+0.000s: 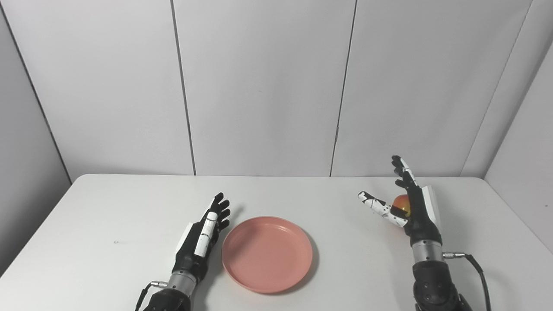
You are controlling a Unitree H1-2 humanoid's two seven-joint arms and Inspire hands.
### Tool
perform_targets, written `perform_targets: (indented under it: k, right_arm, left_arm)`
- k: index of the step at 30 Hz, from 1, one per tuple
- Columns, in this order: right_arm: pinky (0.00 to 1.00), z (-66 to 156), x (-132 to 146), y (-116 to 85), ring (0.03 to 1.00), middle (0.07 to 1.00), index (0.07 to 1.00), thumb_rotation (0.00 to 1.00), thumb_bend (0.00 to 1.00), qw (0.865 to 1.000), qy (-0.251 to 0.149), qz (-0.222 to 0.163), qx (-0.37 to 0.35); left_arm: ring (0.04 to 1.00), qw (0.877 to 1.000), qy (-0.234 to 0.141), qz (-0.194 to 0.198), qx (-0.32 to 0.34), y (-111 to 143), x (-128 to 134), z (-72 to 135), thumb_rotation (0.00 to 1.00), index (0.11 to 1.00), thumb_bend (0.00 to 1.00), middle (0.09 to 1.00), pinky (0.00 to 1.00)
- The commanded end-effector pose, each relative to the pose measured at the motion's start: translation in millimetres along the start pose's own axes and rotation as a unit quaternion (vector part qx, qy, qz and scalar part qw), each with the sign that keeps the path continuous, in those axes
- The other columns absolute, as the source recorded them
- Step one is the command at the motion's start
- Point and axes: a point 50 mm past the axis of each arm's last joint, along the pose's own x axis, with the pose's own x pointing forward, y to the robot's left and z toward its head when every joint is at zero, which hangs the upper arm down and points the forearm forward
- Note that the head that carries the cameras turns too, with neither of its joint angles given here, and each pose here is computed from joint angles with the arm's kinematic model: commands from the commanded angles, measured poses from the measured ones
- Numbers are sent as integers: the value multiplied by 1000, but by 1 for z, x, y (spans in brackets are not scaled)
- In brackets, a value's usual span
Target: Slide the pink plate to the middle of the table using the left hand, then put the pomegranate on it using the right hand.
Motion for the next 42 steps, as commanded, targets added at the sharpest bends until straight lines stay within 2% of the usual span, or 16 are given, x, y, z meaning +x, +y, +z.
perform_targets:
  k: [1, 8, 16, 21, 29, 33, 42]
  right_arm:
    - [830, 17, 23, -11, 892, 910, 904, 417, 678, 998, -53, -28, -11]
    - [760, 4, 34, -23, 852, 888, 889, 336, 712, 992, -60, -62, -89]
    - [771, -18, 40, -26, 863, 902, 893, 337, 753, 985, -42, -80, -147]
    - [770, -30, 42, -28, 865, 904, 898, 361, 788, 982, -19, -78, -172]
    - [782, -44, 45, -30, 872, 904, 907, 362, 795, 975, -7, -68, -210]
    - [781, -55, 45, -29, 871, 905, 908, 363, 801, 975, 16, -57, -214]
    - [760, -67, 43, -22, 852, 888, 884, 282, 819, 977, 31, -53, -203]
  left_arm:
    - [962, 1000, -1, 4, 0, 8, -7, -8, 1000, 976, 550, 968, 948]
    - [969, 1000, 3, 2, 0, 10, -7, -9, 1000, 980, 563, 973, 958]
    - [972, 1000, 4, -2, -1, 11, -6, -11, 1000, 982, 554, 976, 964]
    - [970, 1000, 4, -2, 3, 12, -7, -12, 1000, 982, 553, 975, 962]
    - [970, 1000, 5, -5, 2, 12, -7, -13, 1000, 981, 561, 976, 962]
    - [969, 1000, 6, -4, 5, 11, -8, -13, 1000, 981, 549, 975, 957]
    - [966, 1000, 2, -7, 5, 11, -8, -13, 1000, 980, 556, 974, 955]
